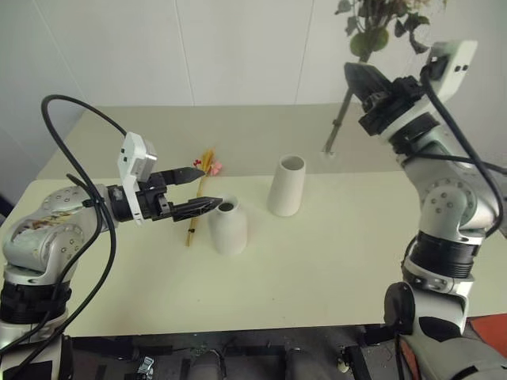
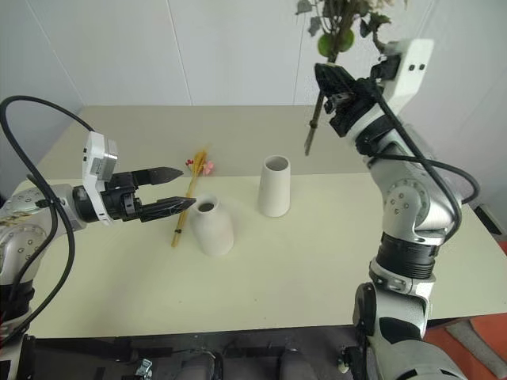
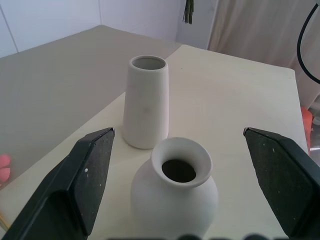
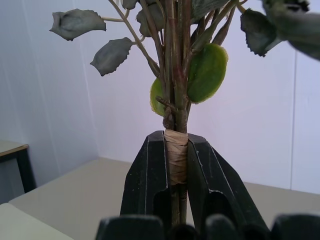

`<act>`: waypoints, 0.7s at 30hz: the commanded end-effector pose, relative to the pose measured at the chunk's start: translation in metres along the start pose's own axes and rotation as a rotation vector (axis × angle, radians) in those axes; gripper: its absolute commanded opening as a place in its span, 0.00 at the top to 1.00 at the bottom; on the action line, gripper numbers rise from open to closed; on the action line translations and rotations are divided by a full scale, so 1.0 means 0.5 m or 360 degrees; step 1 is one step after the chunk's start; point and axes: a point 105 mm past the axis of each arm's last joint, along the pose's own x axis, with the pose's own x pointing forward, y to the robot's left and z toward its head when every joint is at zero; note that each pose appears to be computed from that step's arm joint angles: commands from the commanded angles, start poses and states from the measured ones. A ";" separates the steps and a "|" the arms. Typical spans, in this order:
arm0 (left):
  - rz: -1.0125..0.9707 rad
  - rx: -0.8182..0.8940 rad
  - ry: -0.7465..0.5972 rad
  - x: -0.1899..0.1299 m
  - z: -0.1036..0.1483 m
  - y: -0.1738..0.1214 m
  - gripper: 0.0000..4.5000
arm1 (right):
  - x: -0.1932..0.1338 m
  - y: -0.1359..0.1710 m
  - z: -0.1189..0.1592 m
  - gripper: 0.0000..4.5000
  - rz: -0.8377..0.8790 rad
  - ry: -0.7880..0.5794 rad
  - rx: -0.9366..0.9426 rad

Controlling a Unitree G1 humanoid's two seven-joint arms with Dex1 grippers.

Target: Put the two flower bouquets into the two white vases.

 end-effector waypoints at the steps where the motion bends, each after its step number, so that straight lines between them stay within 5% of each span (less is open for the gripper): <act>1: -0.0021 0.0093 -0.0045 0.003 0.027 -0.003 0.00 | 0.015 0.012 0.005 0.95 0.0019 -0.0086 -0.0042; 18: -0.0016 0.0108 -0.0037 0.002 0.028 -0.005 0.00 | 0.063 0.004 -0.111 0.95 -0.0051 -0.0019 0.0052; 21: -0.0013 0.0107 -0.0035 0.003 0.027 -0.004 0.00 | 0.048 0.015 -0.160 0.71 -0.0030 0.0067 0.0034</act>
